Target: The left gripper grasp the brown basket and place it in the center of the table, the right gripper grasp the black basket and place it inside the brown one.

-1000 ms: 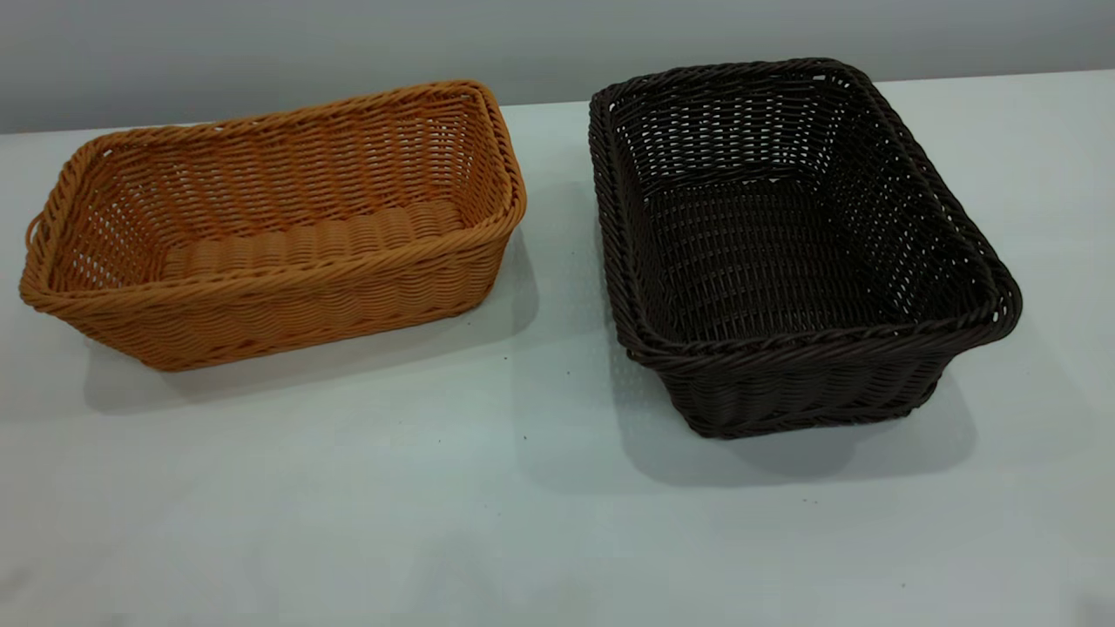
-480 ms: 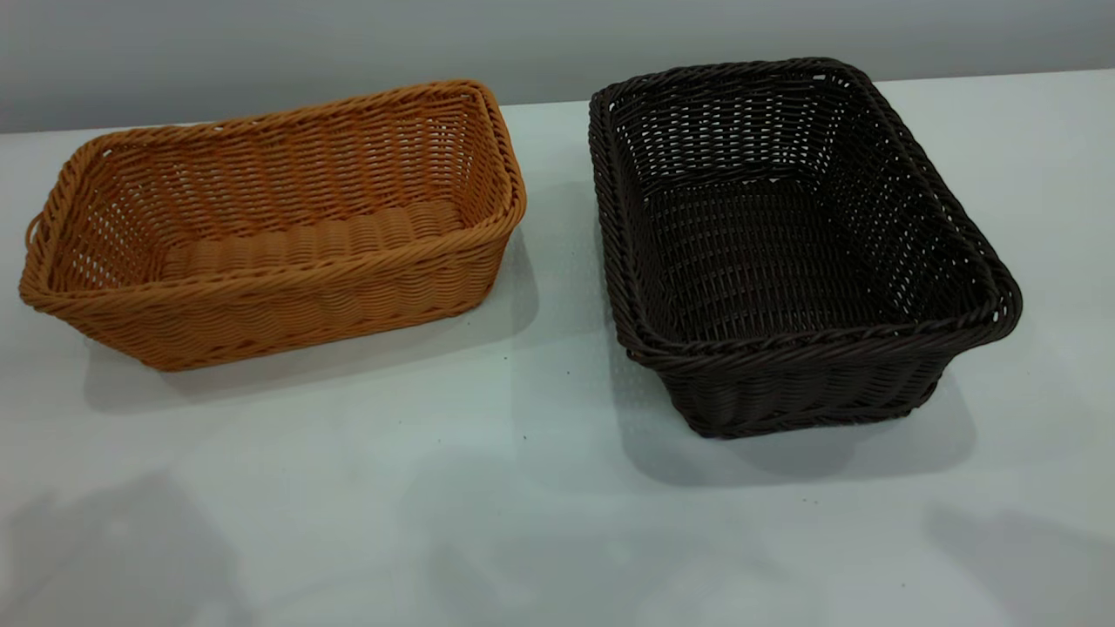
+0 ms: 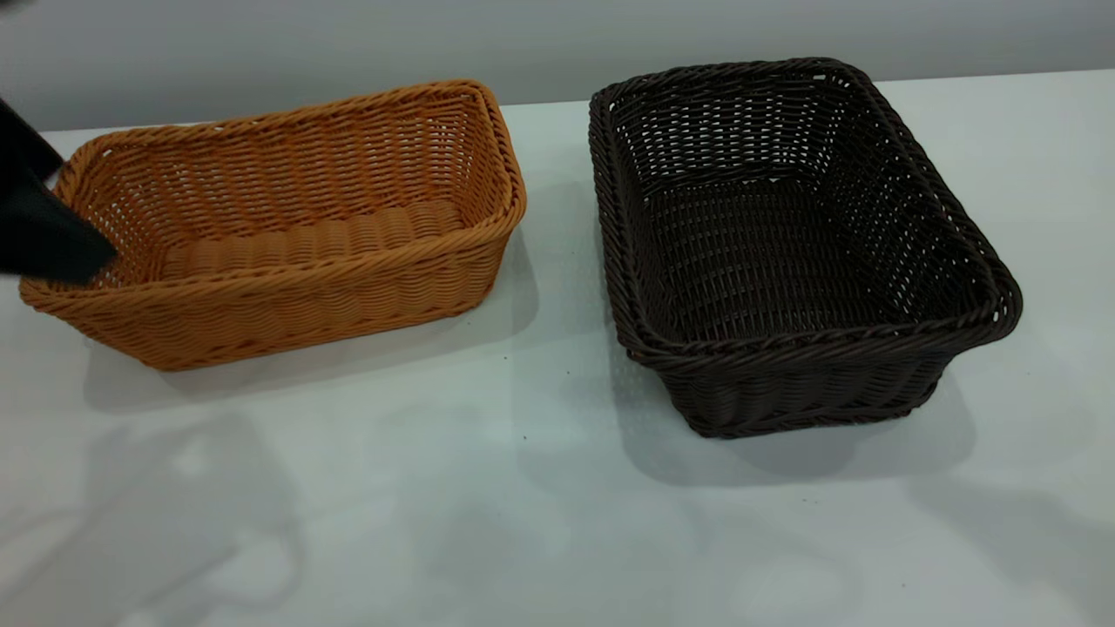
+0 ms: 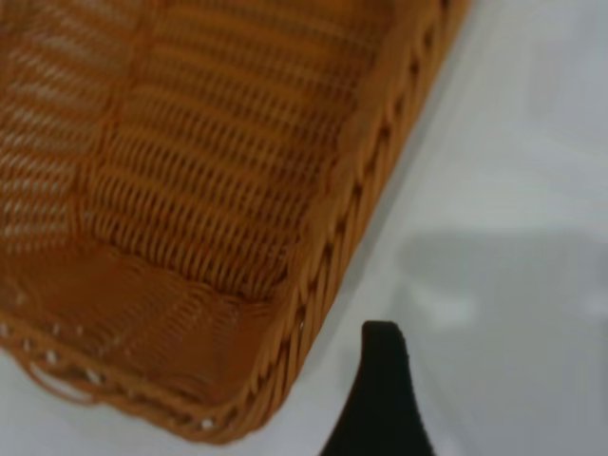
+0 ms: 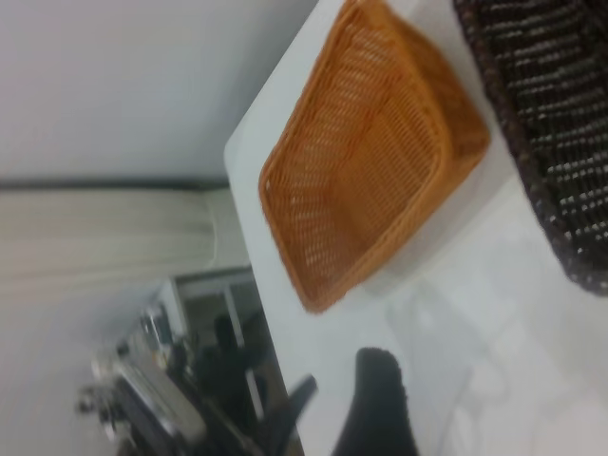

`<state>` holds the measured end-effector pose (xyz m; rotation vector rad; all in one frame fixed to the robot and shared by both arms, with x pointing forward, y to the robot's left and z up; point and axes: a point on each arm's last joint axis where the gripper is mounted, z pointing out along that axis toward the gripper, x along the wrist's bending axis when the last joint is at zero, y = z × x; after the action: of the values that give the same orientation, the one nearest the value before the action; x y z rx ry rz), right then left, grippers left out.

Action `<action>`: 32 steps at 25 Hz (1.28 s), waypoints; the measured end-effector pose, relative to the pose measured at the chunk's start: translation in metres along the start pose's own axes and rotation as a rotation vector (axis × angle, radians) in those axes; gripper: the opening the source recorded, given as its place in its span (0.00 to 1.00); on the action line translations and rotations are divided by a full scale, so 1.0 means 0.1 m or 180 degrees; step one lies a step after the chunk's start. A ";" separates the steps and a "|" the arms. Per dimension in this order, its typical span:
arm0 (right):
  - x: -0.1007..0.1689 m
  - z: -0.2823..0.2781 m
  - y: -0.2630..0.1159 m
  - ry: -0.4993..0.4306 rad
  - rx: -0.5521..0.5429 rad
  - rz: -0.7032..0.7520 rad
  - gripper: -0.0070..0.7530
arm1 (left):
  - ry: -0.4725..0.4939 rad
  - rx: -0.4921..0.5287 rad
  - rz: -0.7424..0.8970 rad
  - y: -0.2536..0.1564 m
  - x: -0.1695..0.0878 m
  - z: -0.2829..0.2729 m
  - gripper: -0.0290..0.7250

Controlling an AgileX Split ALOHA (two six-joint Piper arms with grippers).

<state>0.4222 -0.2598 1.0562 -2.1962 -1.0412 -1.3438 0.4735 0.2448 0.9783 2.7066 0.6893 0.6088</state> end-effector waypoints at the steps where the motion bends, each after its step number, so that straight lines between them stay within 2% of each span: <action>1: -0.01 0.02 0.02 -0.0021 -0.0030 0.0077 0.70 | -0.0021 0.0024 0.0133 0.01 -0.01 0.05 0.71; 4: -0.06 0.07 0.08 -0.0086 -0.0045 0.0256 0.70 | -0.0096 0.0120 0.0433 0.04 -0.05 0.21 0.69; 9: -0.10 0.25 0.08 -0.0217 0.0056 0.0535 0.70 | -0.0041 0.0149 0.0665 0.06 -0.05 0.39 0.67; 18: -0.18 0.89 -0.23 -0.0686 0.0273 0.0913 0.70 | 0.0247 -0.0091 0.0487 0.14 0.02 0.41 0.67; 24: -0.30 1.25 -0.55 -0.1056 0.0465 0.1215 0.70 | 0.0269 -0.0110 0.0490 0.14 0.03 0.41 0.67; 32: -0.48 1.50 -0.61 -0.1322 0.0174 0.1543 0.70 | 0.0373 -0.0198 0.0495 0.17 0.05 0.41 0.67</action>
<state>0.4543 -0.1433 0.9372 -2.5249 -0.5895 -0.6596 0.5033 0.2264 0.9509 2.7005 0.4810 0.8180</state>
